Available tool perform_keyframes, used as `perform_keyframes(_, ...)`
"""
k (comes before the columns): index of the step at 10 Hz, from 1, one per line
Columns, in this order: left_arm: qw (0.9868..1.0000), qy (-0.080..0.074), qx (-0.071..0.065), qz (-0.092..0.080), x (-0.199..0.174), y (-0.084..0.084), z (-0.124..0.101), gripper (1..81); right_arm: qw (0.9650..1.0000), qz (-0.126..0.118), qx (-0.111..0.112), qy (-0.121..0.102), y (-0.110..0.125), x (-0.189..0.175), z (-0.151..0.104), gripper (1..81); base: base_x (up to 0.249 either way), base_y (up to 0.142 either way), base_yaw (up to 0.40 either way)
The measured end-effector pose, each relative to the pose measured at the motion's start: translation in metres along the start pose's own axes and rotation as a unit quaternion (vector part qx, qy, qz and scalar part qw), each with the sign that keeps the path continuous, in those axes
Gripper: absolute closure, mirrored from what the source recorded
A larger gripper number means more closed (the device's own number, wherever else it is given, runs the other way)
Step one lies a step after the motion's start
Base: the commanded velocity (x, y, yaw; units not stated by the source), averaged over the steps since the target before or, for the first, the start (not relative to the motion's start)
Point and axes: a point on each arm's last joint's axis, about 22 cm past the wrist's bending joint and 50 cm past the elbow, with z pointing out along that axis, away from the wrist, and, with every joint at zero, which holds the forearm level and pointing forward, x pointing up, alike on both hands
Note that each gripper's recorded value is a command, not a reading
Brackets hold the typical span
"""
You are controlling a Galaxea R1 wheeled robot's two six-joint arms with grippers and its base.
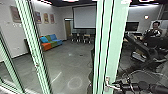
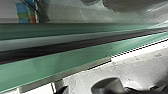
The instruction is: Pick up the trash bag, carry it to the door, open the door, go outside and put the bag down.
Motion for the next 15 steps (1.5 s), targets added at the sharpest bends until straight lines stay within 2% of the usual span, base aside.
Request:
perform_keyframes(6,1.0000,0.000,0.000,0.000,0.000,0.000,0.000,81.1,0.9993,0.026,-0.023,0.010,0.022,0.015,0.012,1.0,0.000,0.000,0.000)
perform_keyframes(9,1.0000,0.002,0.008,-0.002,0.000,-0.007,-0.001,81.1,0.9991,0.024,-0.033,0.009,0.026,0.016,0.018,1.0,0.000,0.000,0.000)
perform_keyframes(11,1.0000,0.002,0.008,-0.003,0.000,-0.007,-0.001,81.1,0.9988,0.028,-0.040,0.012,0.027,0.015,0.018,1.0,0.000,0.000,0.000)
perform_keyframes(14,1.0000,0.002,0.008,-0.003,0.000,-0.006,-0.001,81.1,0.9977,0.029,-0.061,0.011,0.026,0.011,0.020,1.0,0.000,0.000,0.000)
perform_keyframes(15,1.0000,0.002,0.008,-0.003,0.000,-0.006,-0.001,81.1,0.9973,0.022,-0.070,0.009,0.026,0.010,0.020,1.0,0.000,0.000,0.000)
